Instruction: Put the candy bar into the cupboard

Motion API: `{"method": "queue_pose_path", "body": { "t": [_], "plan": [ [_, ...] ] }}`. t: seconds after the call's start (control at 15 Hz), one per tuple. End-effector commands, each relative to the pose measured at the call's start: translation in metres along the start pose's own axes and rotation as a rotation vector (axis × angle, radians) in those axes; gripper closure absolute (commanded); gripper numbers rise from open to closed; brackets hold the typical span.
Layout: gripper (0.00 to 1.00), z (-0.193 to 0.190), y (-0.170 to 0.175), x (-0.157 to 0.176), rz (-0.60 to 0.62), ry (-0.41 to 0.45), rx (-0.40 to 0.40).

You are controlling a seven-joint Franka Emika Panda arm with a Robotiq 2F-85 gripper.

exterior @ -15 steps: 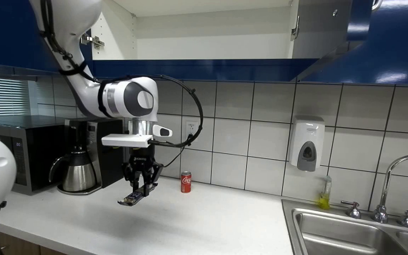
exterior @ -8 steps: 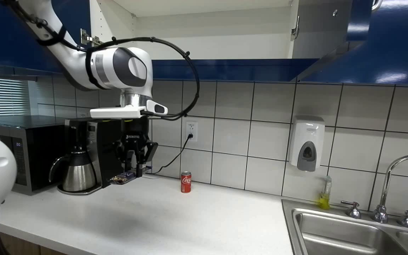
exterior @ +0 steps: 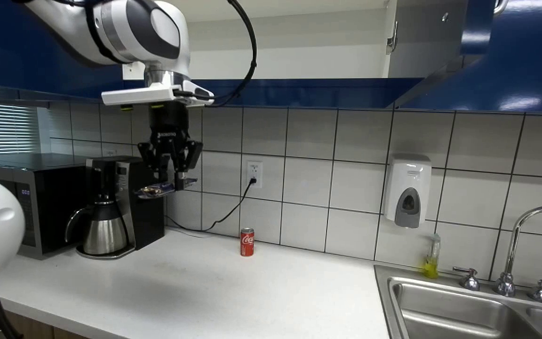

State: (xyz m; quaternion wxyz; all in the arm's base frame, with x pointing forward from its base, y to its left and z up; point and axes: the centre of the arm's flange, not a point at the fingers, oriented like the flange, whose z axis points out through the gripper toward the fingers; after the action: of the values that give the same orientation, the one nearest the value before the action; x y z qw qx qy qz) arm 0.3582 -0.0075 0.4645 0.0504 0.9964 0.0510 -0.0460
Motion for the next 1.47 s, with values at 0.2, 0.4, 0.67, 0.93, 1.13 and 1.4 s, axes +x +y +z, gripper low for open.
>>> {"method": "queue_pose_path", "body": {
  "t": [0.2,0.4,0.67,0.93,1.13,1.4],
  "plan": [
    [0.9,-0.089,-0.006,-0.02,-0.001,0.113,-0.006],
    [0.9,-0.127,-0.007,-0.025,0.007,0.183,-0.012],
    [0.9,-0.175,-0.01,-0.029,0.015,0.278,-0.014],
    [0.9,-0.215,-0.015,-0.028,0.02,0.353,-0.001],
    [0.9,-0.24,-0.019,-0.028,0.021,0.407,0.004],
    [0.9,-0.267,-0.022,-0.021,0.031,0.467,0.005]
  ]
}}
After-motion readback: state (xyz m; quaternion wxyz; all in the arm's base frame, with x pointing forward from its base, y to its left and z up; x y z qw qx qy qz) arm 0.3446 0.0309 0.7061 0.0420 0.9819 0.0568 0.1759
